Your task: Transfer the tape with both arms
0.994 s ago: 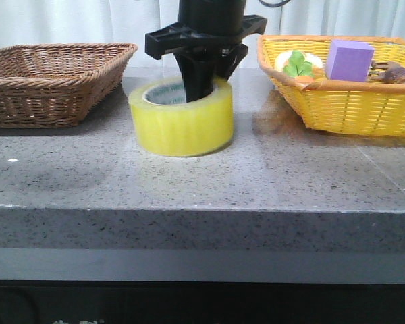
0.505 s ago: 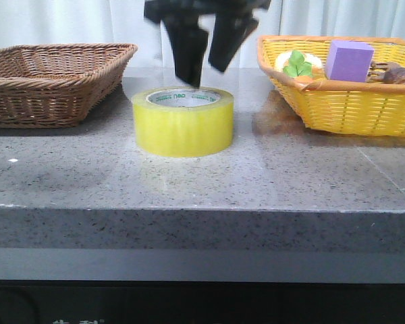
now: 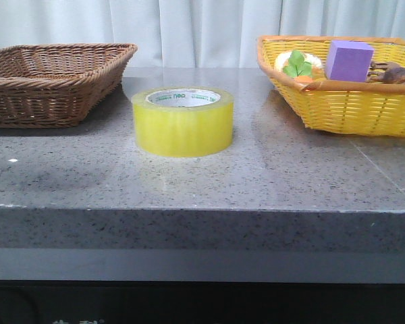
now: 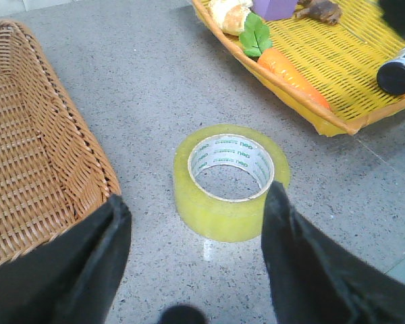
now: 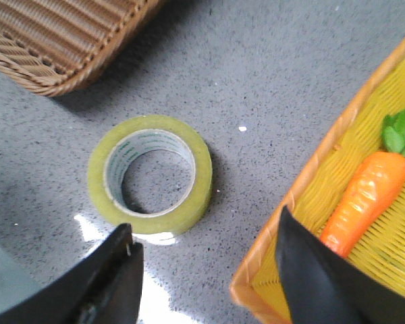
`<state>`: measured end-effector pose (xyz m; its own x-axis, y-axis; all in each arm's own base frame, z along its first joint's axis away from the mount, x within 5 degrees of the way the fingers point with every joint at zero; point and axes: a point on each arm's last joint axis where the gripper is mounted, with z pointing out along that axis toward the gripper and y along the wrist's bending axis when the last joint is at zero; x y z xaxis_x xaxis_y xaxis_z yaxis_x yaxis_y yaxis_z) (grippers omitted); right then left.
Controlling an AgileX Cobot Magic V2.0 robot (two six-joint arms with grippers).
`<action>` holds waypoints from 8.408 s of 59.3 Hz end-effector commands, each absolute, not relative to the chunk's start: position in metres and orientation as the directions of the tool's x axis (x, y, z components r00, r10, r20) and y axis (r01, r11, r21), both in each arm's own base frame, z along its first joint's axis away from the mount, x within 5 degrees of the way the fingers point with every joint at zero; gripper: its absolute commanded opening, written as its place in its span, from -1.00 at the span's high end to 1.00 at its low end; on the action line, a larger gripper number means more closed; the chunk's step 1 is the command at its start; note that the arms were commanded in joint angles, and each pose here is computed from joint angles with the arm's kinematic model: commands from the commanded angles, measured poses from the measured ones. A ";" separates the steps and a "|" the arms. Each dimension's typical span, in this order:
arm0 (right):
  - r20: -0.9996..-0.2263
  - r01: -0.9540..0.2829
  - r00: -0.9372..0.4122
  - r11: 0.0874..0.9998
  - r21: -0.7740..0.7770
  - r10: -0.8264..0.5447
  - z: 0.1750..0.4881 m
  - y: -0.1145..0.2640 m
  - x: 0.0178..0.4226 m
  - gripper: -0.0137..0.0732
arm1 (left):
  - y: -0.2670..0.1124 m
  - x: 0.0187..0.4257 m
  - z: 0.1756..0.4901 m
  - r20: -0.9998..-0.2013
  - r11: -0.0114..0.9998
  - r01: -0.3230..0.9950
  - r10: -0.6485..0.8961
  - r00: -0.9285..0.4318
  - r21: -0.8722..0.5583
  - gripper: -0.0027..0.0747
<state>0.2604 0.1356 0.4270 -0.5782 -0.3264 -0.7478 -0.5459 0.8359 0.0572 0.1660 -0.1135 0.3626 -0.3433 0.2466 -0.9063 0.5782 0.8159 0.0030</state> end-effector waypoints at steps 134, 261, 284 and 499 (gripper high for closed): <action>-0.968 -0.518 -0.222 0.855 0.016 -0.116 0.407 0.051 0.087 -0.37 | -0.253 0.270 0.375 -0.630 0.590 0.802 0.660 -0.408 0.098 -0.15; -0.968 -0.518 -0.222 0.855 0.016 -0.116 0.407 0.051 0.087 -0.37 | -0.095 0.420 0.383 -0.611 0.920 0.383 0.347 -0.711 0.077 0.72; -0.968 -0.518 -0.222 0.855 0.016 -0.116 0.407 0.051 0.087 -0.37 | -0.090 0.445 0.342 -0.553 0.929 0.366 0.337 -0.762 0.062 0.37; -0.968 -0.518 -0.223 0.855 0.017 -0.116 0.407 0.051 0.087 0.84 | -0.062 0.122 0.363 -0.869 0.885 0.466 0.233 -0.437 0.003 0.98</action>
<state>0.0862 0.0521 0.3941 -0.2982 -0.1637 -0.9404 -0.5277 0.8492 0.0195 0.1211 -0.0594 0.3481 -0.5141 0.2742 -0.8127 0.4596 0.8881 0.0089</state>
